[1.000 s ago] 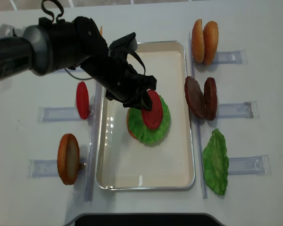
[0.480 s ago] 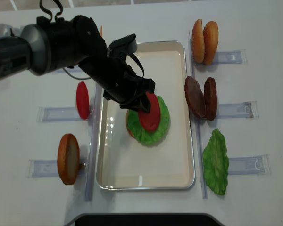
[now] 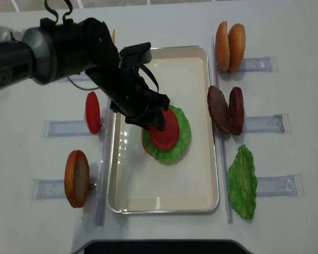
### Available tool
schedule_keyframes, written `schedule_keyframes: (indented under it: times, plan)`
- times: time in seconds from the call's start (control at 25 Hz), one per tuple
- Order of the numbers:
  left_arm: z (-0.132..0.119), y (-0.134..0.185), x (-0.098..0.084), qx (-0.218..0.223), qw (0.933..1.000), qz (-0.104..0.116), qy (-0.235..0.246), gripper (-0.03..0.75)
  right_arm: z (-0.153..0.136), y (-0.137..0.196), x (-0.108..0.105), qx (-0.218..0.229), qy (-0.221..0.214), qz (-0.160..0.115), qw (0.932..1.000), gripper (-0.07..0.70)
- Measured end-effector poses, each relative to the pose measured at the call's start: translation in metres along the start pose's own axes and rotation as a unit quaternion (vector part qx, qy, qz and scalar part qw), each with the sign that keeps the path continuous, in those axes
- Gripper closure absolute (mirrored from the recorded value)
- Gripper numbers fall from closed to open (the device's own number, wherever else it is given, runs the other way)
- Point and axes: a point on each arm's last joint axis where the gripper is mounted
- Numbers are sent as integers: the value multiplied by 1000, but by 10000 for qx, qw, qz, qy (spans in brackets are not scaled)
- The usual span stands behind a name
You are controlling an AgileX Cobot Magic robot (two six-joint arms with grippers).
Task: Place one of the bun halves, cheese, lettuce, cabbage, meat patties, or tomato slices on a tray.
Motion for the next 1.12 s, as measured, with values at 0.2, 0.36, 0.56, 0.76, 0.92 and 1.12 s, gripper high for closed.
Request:
schedule_keyframes:
  times: [0.2, 0.36, 0.56, 0.76, 0.92, 1.12]
  plan:
    - [23, 0, 5, -111, 9992, 6, -397, 267, 0, 0, 0, 0, 0, 0, 10000, 113]
    - [54, -5, 12, -324, 9980, 106, -524, 246, 0, 0, 0, 0, 0, 0, 10000, 113]
    - [80, -12, 5, -635, 9966, 1, -524, 198, 0, 0, 0, 0, 0, 0, 10000, 113]
    - [98, -21, 0, -688, 9956, 51, -626, 144, 0, 0, 0, 0, 0, 0, 10000, 113]
    - [110, -26, 0, -668, 9940, 106, -864, 139, 0, 0, 0, 0, 0, 0, 10000, 113]
    - [117, -22, 18, -462, 9840, 386, -1675, 139, 0, 0, 0, 0, 0, 0, 10000, 113]
Point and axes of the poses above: a point on each arm's last joint axis where the gripper is mounted, z pointing back along that axis away from the gripper, x along the wrist's bending axis when the last joint is at zero, y = z × x, and after that the axes turned 9 degrees about -z, right-handed
